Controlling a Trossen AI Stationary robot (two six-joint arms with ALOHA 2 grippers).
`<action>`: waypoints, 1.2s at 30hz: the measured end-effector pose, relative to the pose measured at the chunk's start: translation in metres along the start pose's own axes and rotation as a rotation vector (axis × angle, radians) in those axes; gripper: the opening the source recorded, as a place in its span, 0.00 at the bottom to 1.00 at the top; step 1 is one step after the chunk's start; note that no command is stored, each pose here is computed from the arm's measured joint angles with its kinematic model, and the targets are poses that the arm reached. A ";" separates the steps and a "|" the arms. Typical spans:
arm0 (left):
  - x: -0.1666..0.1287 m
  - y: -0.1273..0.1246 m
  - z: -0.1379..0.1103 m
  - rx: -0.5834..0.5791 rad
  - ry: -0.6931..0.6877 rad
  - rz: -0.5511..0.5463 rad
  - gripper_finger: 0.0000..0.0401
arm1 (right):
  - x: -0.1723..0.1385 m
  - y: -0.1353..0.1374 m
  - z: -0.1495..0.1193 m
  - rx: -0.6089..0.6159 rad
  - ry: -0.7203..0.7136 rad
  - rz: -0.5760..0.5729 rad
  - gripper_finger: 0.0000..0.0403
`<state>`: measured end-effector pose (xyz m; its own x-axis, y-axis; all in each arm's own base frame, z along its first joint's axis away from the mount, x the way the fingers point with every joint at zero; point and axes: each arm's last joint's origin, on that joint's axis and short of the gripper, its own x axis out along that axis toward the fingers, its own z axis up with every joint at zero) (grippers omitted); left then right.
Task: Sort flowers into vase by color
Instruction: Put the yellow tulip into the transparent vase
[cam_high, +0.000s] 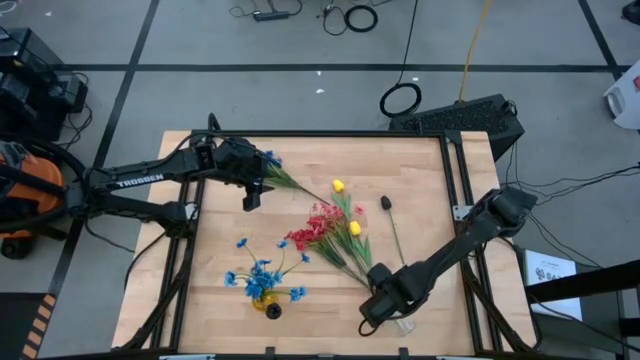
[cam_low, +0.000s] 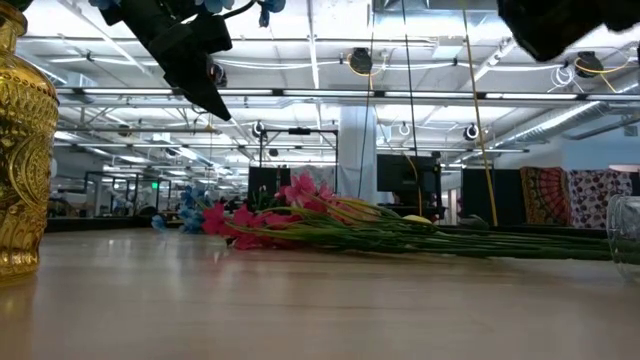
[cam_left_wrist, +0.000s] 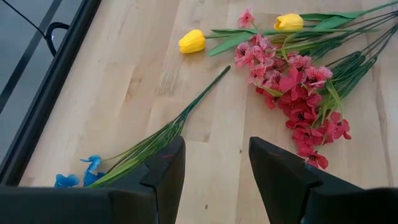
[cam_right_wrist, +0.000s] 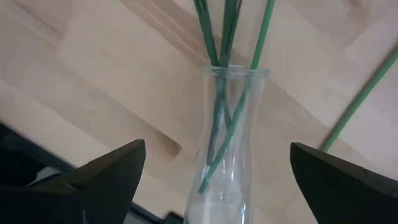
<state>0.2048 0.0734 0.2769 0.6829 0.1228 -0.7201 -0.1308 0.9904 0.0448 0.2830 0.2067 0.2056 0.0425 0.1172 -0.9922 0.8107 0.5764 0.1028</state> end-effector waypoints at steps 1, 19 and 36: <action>0.000 0.000 0.000 -0.002 0.000 0.000 0.46 | 0.005 0.002 0.001 -0.005 0.011 -0.005 0.97; 0.000 0.000 0.000 -0.034 0.003 -0.007 0.46 | 0.047 0.013 0.006 -0.038 0.005 -0.061 0.69; 0.000 -0.002 0.000 -0.060 -0.007 -0.057 0.46 | 0.034 0.006 0.012 -0.124 -0.082 -0.098 0.38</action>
<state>0.2052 0.0715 0.2769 0.6954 0.0671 -0.7155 -0.1342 0.9902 -0.0376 0.2960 0.2044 0.1720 0.0186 -0.0083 -0.9998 0.7351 0.6779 0.0080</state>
